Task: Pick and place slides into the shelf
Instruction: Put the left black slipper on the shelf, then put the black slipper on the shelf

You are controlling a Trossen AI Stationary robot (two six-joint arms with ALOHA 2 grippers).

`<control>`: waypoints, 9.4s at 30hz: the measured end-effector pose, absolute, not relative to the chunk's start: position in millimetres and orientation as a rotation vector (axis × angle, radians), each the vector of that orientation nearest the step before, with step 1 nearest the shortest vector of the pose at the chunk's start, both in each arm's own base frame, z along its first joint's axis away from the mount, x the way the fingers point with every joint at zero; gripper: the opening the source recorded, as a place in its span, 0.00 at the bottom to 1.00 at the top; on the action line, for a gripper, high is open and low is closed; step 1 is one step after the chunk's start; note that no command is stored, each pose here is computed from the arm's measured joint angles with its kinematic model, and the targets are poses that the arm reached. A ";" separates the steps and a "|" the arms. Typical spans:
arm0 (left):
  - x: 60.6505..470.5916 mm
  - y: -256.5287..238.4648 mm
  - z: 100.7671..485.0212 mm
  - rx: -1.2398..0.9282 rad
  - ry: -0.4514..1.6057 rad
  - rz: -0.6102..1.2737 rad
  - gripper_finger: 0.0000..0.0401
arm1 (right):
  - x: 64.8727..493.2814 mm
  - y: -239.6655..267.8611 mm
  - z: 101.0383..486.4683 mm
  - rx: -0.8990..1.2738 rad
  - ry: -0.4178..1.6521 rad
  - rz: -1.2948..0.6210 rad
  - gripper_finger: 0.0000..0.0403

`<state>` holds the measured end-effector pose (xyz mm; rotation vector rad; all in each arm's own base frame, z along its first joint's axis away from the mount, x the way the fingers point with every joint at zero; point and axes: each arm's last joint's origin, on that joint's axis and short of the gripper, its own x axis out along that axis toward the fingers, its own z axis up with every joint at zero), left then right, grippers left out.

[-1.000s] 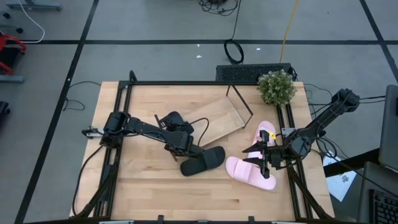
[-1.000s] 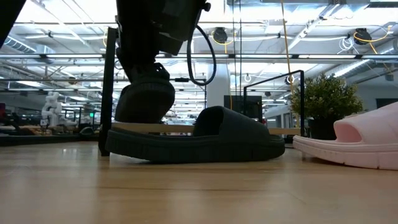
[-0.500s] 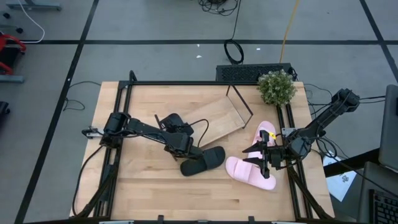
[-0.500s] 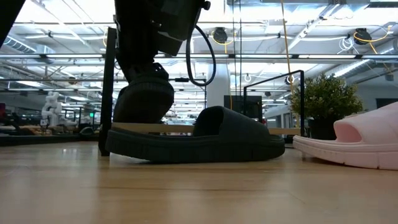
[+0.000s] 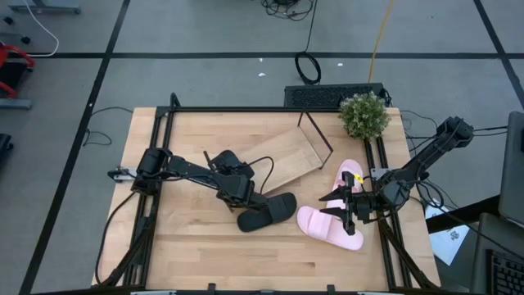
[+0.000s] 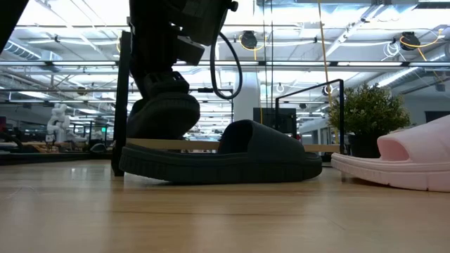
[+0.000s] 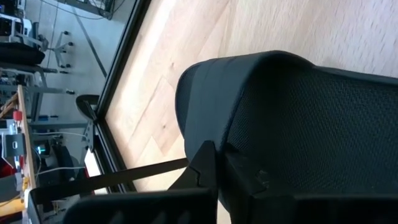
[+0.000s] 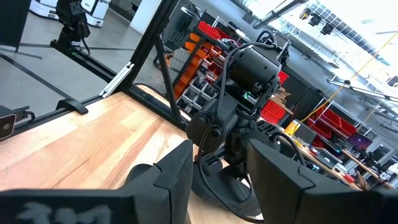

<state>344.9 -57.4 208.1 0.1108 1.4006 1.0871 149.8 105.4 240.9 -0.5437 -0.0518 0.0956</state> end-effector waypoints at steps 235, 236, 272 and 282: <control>425.5 -210.5 300.9 0.996 0.737 0.677 0.00 | 145.5 104.9 253.6 -0.495 -0.168 0.142 0.36; 426.8 -202.9 301.8 1.008 0.748 0.704 0.00 | 145.3 104.6 255.1 -0.491 -0.180 0.137 0.36; 434.4 12.7 304.0 0.221 1.152 0.952 0.00 | 131.2 80.8 275.8 -0.526 0.028 -0.603 0.36; 383.9 23.2 385.0 0.111 0.955 0.991 0.00 | 131.6 80.0 276.2 -0.521 0.022 -0.605 0.36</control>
